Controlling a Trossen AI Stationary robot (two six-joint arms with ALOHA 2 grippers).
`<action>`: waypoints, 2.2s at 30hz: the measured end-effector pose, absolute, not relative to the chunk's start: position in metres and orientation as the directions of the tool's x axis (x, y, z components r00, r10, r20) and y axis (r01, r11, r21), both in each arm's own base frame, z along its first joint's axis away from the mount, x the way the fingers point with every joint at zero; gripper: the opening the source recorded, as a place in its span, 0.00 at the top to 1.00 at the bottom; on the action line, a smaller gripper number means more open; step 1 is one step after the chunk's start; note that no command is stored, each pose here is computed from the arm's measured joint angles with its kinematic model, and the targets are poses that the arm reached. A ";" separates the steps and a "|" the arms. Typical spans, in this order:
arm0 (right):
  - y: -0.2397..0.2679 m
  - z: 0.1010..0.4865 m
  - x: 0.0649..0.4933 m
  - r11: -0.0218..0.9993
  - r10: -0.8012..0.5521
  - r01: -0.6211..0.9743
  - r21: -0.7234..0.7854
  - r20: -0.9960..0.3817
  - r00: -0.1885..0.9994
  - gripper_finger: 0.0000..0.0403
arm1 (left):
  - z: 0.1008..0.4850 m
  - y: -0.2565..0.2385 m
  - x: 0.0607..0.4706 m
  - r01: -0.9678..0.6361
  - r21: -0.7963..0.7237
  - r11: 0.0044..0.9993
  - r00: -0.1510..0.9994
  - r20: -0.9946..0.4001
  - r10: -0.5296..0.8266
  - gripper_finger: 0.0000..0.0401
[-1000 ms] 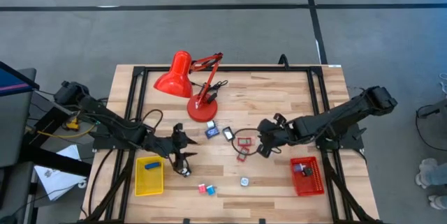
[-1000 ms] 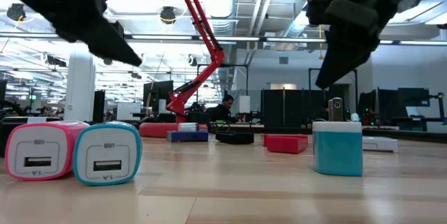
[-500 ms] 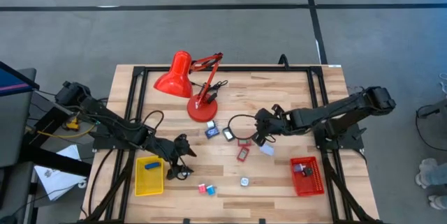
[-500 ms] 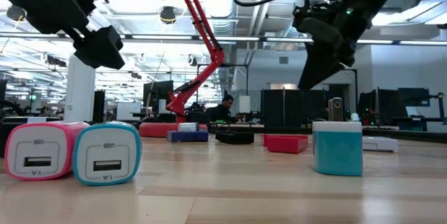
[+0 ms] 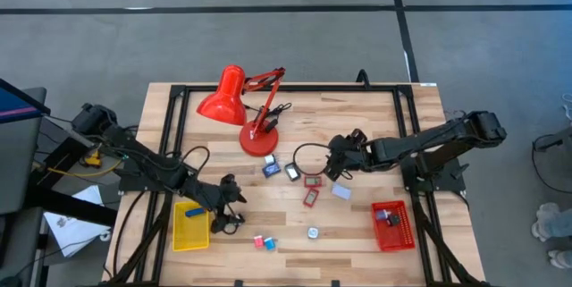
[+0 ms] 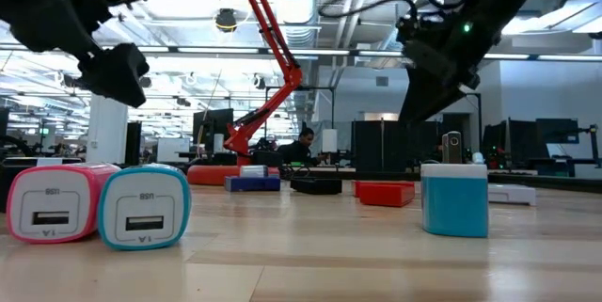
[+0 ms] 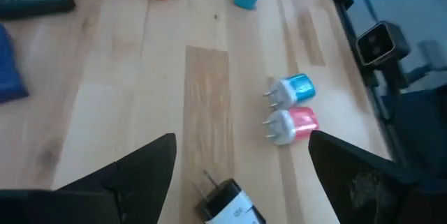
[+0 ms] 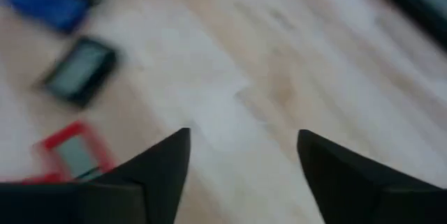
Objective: Pick & Place Office items
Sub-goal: Put the black charger adapter into the red bin
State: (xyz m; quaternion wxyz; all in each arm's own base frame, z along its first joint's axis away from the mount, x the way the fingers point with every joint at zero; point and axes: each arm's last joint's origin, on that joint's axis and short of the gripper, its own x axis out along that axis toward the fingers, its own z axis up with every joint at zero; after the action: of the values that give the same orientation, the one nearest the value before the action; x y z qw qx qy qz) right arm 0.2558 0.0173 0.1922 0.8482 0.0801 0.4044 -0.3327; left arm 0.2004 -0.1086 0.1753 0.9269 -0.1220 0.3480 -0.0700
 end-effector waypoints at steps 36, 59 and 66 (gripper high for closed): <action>0.055 0.184 0.253 0.724 -0.440 0.679 0.119 -0.678 0.589 0.25 | 0.134 -0.160 0.225 -0.304 -0.038 0.952 0.390 -0.916 0.088 0.44; 0.108 0.226 0.275 0.980 -0.093 0.028 -0.196 -0.331 0.939 0.25 | 0.178 -0.125 0.274 -0.156 -0.118 0.981 0.718 -0.696 0.030 0.65; 0.110 0.216 0.281 0.924 -0.052 -0.084 -0.372 -0.341 0.938 0.25 | 0.207 -0.092 0.298 0.074 -0.385 0.920 0.795 -0.535 -0.288 0.60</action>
State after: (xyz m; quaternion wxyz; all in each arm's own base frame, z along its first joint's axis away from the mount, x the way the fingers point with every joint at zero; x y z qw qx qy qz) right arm 0.2815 0.1105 0.2162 0.9651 -0.1944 0.1752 0.0081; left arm 0.2975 -0.0918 0.2071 0.9310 -0.1747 0.3054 -0.0972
